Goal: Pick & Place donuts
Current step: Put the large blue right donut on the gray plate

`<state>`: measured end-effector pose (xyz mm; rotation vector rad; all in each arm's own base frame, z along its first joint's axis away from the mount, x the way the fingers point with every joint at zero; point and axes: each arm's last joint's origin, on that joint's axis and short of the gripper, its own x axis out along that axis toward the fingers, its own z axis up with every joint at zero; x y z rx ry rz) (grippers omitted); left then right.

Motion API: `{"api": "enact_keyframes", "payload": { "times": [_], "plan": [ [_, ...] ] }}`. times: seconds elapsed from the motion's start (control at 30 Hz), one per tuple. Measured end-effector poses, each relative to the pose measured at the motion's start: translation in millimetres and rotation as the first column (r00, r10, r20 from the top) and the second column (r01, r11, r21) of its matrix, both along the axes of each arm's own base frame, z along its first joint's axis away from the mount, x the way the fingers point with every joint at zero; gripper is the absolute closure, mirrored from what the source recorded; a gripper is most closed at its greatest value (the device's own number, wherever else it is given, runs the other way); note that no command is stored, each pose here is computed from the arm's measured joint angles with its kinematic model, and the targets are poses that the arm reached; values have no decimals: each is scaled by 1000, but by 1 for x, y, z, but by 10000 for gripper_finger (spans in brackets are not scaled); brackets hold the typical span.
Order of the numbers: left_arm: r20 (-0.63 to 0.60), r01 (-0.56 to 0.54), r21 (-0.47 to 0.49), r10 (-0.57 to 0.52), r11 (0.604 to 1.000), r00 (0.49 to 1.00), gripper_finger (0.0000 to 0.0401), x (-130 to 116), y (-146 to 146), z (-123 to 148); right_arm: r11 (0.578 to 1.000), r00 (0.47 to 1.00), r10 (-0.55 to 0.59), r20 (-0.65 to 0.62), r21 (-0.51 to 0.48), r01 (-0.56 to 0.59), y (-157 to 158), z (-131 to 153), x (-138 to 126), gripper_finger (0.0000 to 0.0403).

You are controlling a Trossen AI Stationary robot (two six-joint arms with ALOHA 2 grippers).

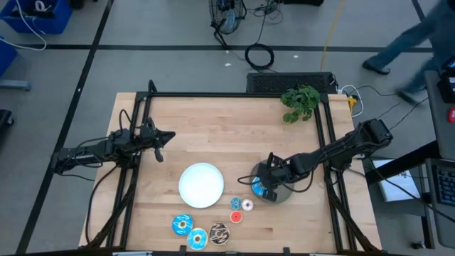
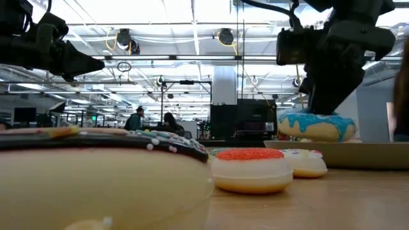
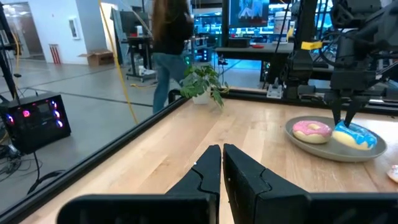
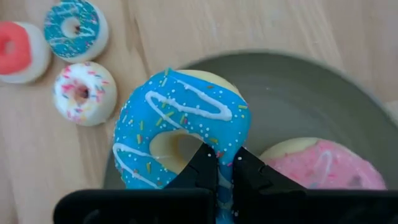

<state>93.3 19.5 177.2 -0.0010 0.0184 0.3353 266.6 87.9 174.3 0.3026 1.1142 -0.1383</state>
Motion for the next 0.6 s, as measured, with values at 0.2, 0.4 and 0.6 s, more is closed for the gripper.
{"api": "enact_keyframes", "payload": {
  "times": [0.2, 0.4, 0.6],
  "plan": [
    [-1, 0, 0, 0, 1000, 1000, 375, 0, 0, 0, 1000, 1000, 19, 7, 21, -19, 4, 0, 0, 396],
    [-1, 0, -1, 0, 1000, 1000, 375, 0, 0, 0, 999, 1000, 30, -2, 30, -30, 9, -2, -1, 396],
    [0, 1, -2, -1, 1000, 1000, 375, 0, 0, 0, 1000, 996, 31, -82, 4, -31, 11, -24, 3, 396]
  ]
}}
